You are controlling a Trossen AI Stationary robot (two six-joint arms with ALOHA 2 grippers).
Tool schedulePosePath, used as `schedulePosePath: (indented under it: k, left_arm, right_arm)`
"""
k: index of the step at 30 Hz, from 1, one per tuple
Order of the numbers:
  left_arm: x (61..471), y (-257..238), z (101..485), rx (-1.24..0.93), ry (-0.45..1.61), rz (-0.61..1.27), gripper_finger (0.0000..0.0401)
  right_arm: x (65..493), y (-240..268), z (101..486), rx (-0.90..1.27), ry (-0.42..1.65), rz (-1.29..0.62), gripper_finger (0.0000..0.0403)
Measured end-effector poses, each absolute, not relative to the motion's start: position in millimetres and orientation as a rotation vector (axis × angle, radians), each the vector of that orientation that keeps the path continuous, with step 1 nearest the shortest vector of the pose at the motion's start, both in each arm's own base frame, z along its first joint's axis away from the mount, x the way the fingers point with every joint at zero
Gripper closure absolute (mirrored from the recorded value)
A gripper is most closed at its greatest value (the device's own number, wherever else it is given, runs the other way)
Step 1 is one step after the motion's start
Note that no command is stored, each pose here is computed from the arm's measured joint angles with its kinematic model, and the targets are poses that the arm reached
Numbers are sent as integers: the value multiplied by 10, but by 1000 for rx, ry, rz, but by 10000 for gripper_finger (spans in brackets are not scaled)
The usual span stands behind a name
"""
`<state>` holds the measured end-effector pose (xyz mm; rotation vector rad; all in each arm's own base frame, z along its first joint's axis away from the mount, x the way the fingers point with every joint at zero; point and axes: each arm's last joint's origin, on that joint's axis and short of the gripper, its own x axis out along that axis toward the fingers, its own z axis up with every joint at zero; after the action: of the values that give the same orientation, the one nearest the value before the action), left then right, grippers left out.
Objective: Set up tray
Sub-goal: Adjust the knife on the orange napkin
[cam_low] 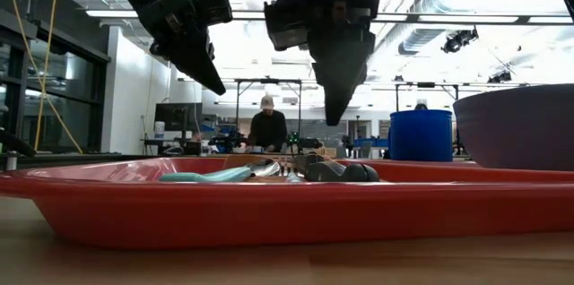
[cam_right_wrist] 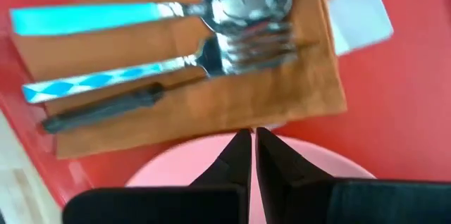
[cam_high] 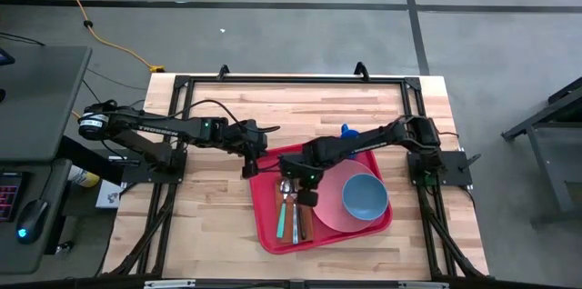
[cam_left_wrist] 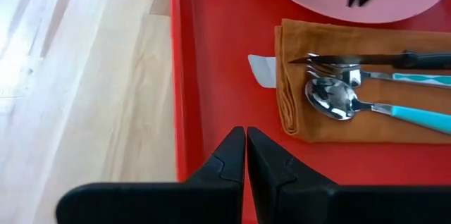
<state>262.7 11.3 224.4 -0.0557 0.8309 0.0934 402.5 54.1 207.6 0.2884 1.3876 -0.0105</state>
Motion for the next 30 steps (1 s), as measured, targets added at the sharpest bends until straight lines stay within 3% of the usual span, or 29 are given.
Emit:
schedulePosePath:
  k: [20, 30]
  left_arm:
    - [2624, 118, 2241, -51, 833, 113, 357]
    - [2625, 112, 2240, -62, 834, 93, 357]
  right_arm:
    - [4120, 578, 1942, 372, 1311, 72, 403]
    - [4131, 563, 1941, 468, 1295, -81, 402]
